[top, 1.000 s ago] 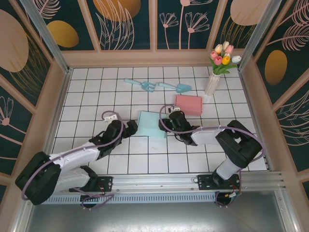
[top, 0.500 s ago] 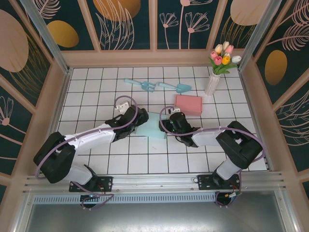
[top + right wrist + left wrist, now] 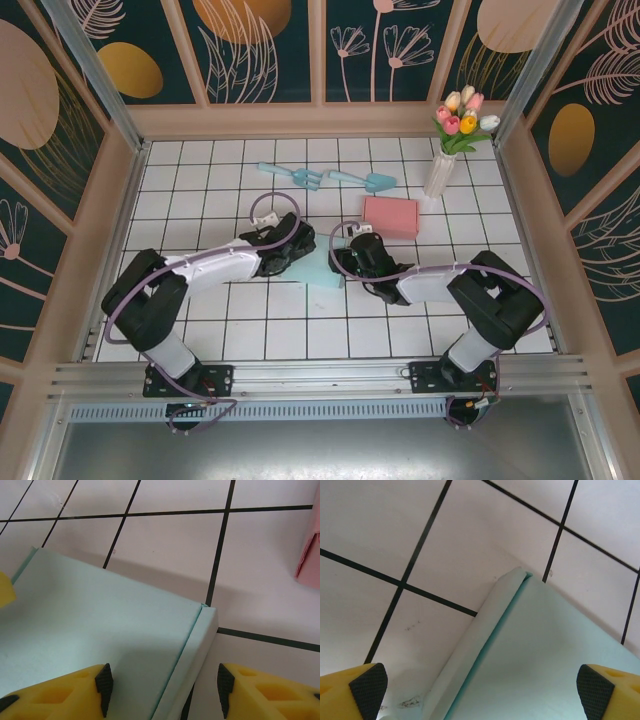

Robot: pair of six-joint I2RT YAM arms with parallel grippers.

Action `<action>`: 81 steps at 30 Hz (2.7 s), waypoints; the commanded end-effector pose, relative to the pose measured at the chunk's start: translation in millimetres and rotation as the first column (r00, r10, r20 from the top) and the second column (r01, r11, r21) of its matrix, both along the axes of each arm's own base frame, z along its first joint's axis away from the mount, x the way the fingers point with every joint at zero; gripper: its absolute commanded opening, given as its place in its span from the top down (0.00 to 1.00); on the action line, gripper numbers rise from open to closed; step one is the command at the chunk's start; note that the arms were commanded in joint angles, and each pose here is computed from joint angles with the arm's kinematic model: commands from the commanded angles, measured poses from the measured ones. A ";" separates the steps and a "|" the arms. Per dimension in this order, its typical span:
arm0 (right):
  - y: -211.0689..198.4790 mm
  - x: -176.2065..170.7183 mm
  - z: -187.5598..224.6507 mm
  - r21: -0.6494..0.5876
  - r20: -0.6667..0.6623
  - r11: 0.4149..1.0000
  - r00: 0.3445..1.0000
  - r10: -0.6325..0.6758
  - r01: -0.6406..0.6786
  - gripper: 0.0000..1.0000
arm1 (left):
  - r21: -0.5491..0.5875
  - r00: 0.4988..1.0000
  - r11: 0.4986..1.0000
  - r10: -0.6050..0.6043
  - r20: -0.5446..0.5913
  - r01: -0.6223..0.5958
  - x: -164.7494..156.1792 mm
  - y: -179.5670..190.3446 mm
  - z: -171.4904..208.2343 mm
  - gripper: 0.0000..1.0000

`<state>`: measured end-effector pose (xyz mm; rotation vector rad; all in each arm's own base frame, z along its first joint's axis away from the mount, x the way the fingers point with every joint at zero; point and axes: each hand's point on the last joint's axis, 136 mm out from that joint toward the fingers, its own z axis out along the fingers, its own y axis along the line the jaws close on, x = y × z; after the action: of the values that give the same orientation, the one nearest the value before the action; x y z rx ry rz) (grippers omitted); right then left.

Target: Fold the paper box

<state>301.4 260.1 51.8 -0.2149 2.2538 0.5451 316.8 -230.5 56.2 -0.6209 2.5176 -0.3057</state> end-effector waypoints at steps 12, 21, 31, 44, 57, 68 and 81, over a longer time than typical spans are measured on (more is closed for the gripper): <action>-6.4 -16.3 -20.4 -0.085 -0.049 0.996 0.998 0.031 -0.036 0.40 | -0.049 0.992 0.999 -0.015 -0.125 0.009 -15.4 -13.1 -27.7 0.02; -5.7 -17.0 -19.8 -0.084 -0.048 0.996 0.998 0.034 -0.038 0.40 | -0.071 0.990 0.997 -0.007 -0.144 -0.004 -21.2 -14.6 -29.8 0.01; -5.8 -17.3 -18.9 -0.085 -0.045 0.996 0.998 0.033 -0.037 0.40 | 0.106 0.981 0.992 0.092 -0.170 -0.074 -26.3 15.0 -24.5 0.02; -5.3 -17.0 -18.2 -0.088 -0.043 0.996 0.999 0.032 -0.035 0.40 | -0.026 0.987 0.999 0.028 -0.157 -0.033 -33.8 -5.9 -2.4 0.01; -5.4 -18.2 -17.0 -0.087 -0.039 0.996 0.999 0.033 -0.036 0.40 | -0.052 0.981 0.998 0.031 -0.192 -0.042 -39.5 -12.8 -12.5 0.01; -7.2 -19.6 -20.5 -0.093 -0.040 0.995 0.999 0.031 -0.035 0.40 | -0.074 0.974 0.997 0.014 -0.225 -0.031 -42.3 -19.8 -29.7 0.02; -6.2 -20.5 -17.5 -0.087 -0.035 0.995 0.999 0.035 -0.038 0.40 | -0.046 0.975 0.998 0.036 -0.220 -0.048 -43.6 -11.9 -33.2 0.05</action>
<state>299.4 262.0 52.3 -0.2394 2.2418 0.5159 280.8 -248.2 38.1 -0.7444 2.6905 -0.3521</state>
